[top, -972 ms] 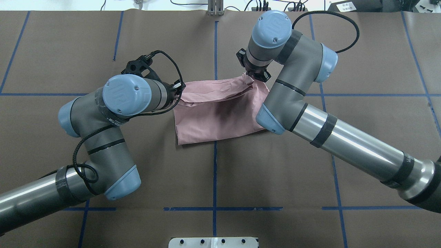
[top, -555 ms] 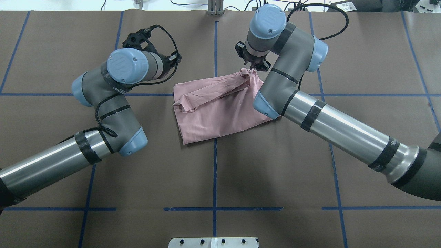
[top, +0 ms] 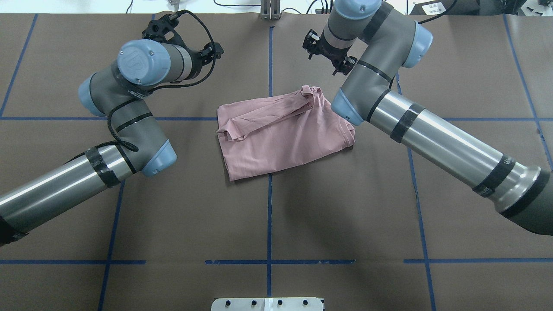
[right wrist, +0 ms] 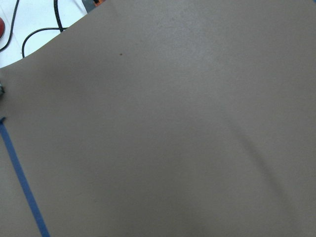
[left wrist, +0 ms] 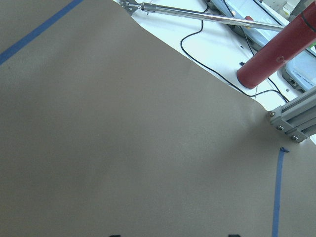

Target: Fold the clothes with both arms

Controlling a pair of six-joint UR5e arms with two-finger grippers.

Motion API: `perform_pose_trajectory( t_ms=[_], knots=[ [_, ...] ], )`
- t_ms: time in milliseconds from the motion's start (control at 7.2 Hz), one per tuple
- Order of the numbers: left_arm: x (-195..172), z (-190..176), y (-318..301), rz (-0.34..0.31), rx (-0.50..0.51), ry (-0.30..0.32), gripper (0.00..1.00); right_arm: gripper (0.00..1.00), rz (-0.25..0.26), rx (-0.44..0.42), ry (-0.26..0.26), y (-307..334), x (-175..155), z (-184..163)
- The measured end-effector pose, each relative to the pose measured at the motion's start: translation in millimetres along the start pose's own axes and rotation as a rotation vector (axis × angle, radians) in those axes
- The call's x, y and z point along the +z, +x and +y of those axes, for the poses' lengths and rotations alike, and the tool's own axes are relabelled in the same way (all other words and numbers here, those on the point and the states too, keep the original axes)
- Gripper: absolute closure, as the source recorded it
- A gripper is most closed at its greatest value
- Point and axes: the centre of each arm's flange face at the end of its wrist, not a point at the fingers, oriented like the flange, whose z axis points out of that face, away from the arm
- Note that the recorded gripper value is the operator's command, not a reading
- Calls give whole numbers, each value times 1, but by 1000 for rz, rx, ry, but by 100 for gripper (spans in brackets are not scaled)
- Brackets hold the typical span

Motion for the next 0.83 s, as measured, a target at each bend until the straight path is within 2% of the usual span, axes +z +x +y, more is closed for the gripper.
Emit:
perform_pose_trajectory(
  t_ms=[139, 416, 555, 833],
  knots=[
    [-31, -17, -32, 10, 92, -71, 0, 0, -4, -55, -20, 44, -12, -24],
    [-83, -71, -106, -14, 320, -167, 0, 0, 0, -215, -47, 162, -45, -91],
    [-106, -100, -148, -41, 434, -191, 0, 0, -10, -288, -63, 219, -69, -128],
    [-161, -144, -245, -101, 641, -204, 0, 0, -24, -431, -92, 349, -108, -171]
  ],
)
